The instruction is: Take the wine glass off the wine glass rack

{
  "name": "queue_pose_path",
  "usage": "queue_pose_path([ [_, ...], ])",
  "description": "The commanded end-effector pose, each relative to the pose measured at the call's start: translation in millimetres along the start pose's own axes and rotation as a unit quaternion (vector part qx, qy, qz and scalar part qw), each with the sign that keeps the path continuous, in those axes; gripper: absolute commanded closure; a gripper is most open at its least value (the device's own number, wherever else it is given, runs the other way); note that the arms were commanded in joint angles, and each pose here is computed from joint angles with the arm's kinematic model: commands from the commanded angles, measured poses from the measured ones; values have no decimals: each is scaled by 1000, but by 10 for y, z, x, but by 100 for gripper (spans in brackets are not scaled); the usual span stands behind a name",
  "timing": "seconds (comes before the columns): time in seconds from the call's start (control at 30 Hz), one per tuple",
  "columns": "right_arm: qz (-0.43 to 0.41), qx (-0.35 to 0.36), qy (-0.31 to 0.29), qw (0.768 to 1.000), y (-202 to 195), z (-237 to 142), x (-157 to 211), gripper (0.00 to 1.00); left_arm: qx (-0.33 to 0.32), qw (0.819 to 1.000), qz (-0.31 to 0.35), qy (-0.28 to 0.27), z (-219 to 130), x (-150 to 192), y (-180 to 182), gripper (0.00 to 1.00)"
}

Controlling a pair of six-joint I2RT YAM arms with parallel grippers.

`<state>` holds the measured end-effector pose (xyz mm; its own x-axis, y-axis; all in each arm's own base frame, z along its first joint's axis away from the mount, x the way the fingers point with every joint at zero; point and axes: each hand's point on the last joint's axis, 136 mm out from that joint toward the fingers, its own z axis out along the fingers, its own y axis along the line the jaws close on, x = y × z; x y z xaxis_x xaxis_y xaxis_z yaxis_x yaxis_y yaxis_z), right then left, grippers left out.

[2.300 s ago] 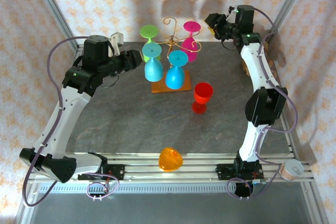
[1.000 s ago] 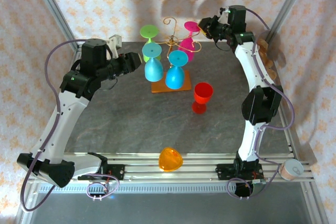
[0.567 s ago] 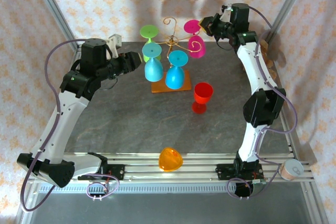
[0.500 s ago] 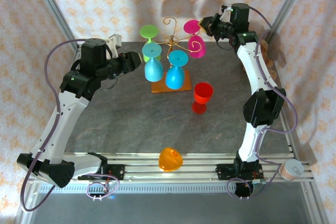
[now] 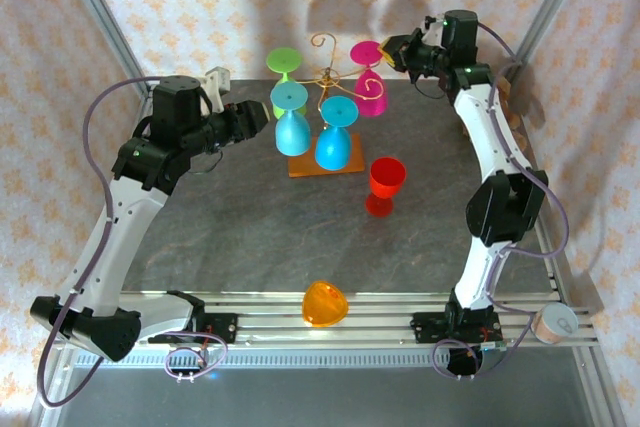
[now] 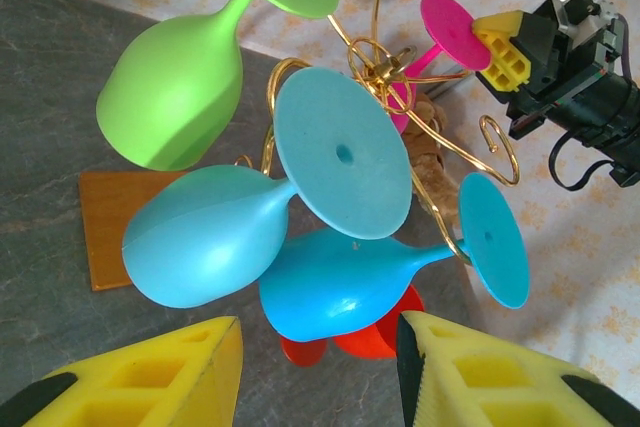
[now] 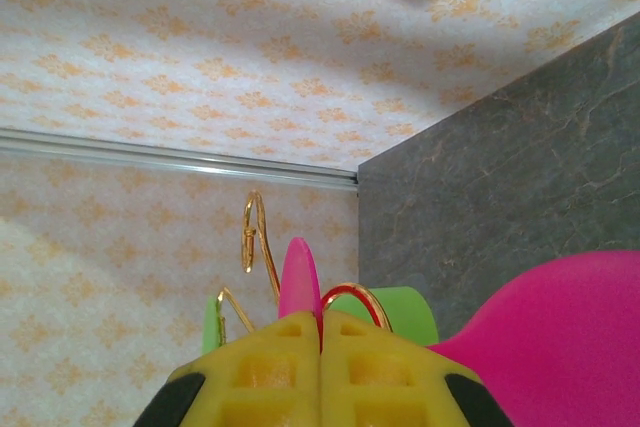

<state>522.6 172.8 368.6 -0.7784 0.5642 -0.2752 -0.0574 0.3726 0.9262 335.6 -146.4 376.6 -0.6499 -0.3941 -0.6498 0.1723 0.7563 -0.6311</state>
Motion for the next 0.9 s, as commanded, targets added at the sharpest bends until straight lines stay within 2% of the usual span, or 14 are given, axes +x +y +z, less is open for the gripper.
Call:
queue_pose_path([
  [0.0, -16, -49, -10, 999, 394, -248, -4, 100, 4, 1000, 7, -23, -90, -84, -24, 55],
  [0.53, -14, -43, 2, 999, 391, -363, 127, 100, 3, 1000, 9, -27, -130, -52, -1, 55],
  [0.87, -43, -36, 32, 998, 547, -195, 314, 100, 2, 999, 10, -33, -164, -34, 13, 55],
])
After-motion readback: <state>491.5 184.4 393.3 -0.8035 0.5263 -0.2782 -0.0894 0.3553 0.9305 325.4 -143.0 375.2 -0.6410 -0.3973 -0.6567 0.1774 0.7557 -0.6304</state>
